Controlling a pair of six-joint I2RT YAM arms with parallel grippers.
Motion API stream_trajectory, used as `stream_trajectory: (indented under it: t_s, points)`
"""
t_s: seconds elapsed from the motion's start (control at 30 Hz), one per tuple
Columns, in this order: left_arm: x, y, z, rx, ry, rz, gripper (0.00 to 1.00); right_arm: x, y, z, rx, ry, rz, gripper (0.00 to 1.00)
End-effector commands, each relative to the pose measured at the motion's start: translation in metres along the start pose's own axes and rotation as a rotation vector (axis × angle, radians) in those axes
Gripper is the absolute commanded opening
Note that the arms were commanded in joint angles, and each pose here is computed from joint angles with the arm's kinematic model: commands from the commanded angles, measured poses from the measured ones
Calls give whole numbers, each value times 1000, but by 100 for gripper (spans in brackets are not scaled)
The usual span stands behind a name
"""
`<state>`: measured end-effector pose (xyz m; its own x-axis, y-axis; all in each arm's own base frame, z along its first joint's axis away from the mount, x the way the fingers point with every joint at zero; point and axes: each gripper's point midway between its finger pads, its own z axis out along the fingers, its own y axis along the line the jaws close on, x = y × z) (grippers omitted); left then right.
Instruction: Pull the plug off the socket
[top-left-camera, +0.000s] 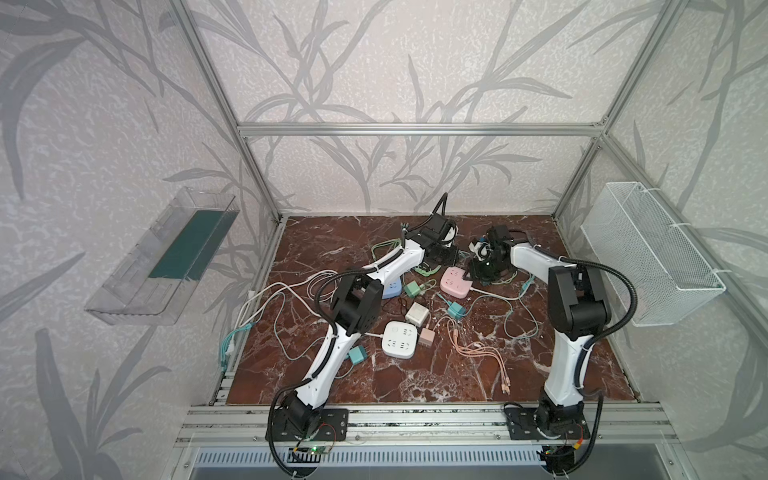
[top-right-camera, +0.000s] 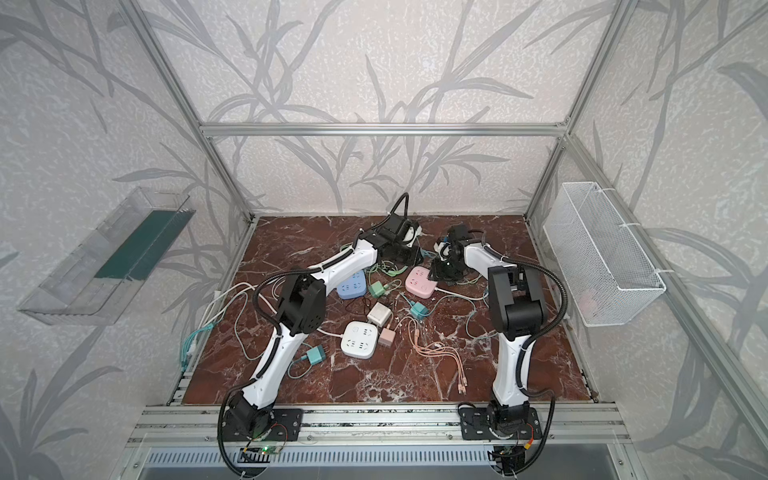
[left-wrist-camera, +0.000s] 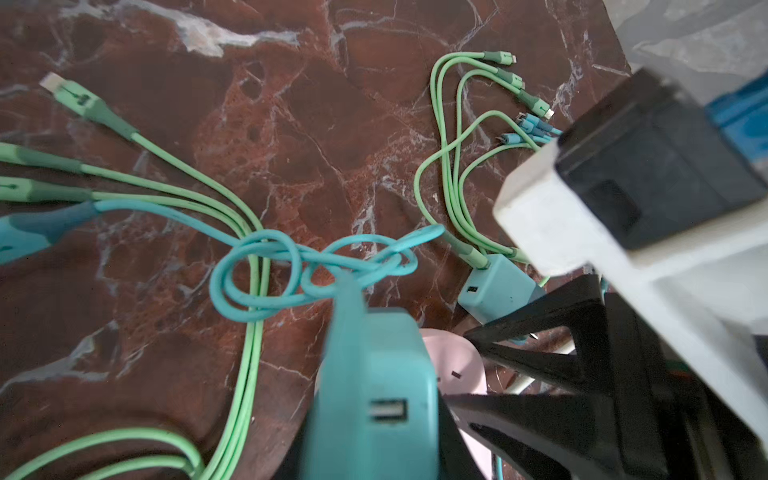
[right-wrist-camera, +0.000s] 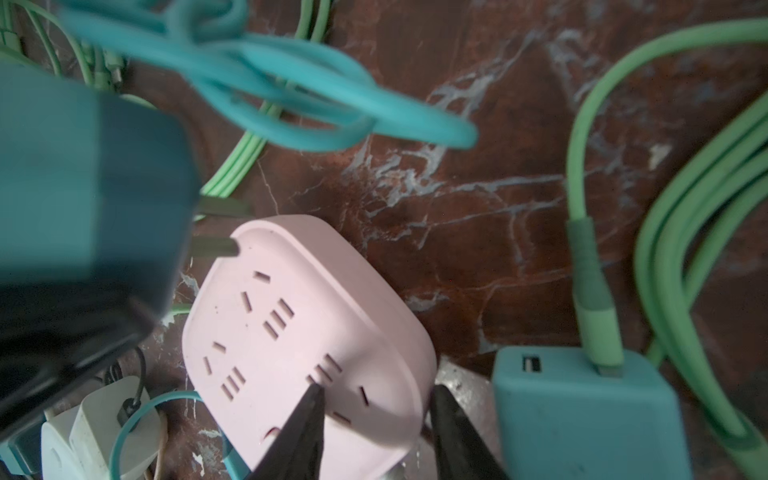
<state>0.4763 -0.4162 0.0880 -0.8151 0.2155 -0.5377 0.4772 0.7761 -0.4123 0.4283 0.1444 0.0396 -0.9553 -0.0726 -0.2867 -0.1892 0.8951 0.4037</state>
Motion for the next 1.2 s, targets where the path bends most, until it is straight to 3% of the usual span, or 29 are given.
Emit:
stream_trajectory:
  t_s: [0.0, 0.53, 0.83, 1.17]
  points:
    - [-17, -11, 2, 94, -41, -26, 9, 15, 11, 1, -34, 32, -14, 45]
    - [-2, 18, 28, 153, 22, -191, 14, 1, 31, -41, -84, -67, -39, 52]
    - [9, 22, 25, 129, 65, -202, 38, 4, 27, -59, -78, -117, -40, 57]
    - [4, 30, 4, 37, 52, -188, 58, 5, 13, -100, 12, -294, -112, 62]
